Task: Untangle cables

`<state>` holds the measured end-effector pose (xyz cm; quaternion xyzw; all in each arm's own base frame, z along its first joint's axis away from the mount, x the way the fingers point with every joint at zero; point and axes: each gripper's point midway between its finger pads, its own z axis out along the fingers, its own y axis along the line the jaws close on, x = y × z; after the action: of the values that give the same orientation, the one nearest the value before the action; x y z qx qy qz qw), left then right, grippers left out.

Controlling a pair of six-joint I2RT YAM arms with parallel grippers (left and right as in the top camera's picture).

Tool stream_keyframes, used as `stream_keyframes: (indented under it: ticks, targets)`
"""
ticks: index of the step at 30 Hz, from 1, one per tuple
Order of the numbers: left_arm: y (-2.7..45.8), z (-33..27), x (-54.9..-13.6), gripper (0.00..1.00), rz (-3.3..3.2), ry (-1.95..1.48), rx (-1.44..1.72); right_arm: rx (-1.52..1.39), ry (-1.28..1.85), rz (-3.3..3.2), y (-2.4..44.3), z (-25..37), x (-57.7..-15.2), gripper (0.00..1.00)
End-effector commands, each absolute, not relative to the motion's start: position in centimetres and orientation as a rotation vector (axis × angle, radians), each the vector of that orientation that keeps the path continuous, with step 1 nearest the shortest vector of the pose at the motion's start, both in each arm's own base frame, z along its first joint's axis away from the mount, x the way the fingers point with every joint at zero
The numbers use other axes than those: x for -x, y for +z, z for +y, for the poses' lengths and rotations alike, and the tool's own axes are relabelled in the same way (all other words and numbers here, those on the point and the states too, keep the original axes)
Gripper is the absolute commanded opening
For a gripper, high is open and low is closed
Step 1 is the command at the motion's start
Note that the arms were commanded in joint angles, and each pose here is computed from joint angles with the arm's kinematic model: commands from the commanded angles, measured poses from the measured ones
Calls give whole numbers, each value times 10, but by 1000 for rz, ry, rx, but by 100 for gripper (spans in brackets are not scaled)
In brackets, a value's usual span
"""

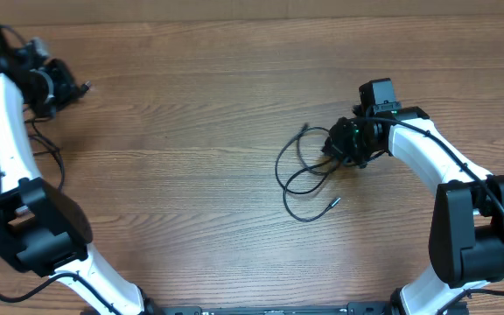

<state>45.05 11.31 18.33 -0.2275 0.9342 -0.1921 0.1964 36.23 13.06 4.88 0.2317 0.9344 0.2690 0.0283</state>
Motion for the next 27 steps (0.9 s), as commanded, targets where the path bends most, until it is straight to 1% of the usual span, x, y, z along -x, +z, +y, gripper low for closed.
stream_keyframes:
  ticks: [1,2,4,6,7,9,12,15,17,20,22,24,27]
  targets:
    - [192,52,-455,18,2640,-723,381,-472,1087,2872,63,158,-357,26]
    - [191,40,-454,22,2657,-732,341,-470,1079,2869,62,157,-358,46]
    - [189,18,-452,35,2692,-740,273,-467,1058,2860,62,156,-361,73]
    - [187,-4,-450,47,2726,-733,193,-439,1056,2839,63,156,-366,91]
    - [185,-14,-448,51,2744,-720,161,-436,1057,2831,64,155,-368,100]
    - [181,-36,-445,57,2783,-686,90,-407,1045,2822,68,152,-372,100]
    - [176,-63,-439,62,2830,-613,-13,-491,870,2868,66,129,-374,100]
    - [172,-95,-433,64,2856,-553,-133,-579,639,2930,69,100,-370,100]
    - [171,-123,-426,65,2860,-532,-236,-557,613,2956,80,96,-368,100]
    - [169,-149,-419,65,2861,-485,-339,-564,605,2979,89,93,-364,100]
    - [167,-162,-413,64,2864,-441,-398,-597,599,2989,92,87,-362,100]
    - [166,-175,-407,60,2865,-418,-454,-657,589,2985,92,76,-362,100]
    - [165,-198,-396,49,2861,-428,-536,-871,486,2953,88,43,-361,100]
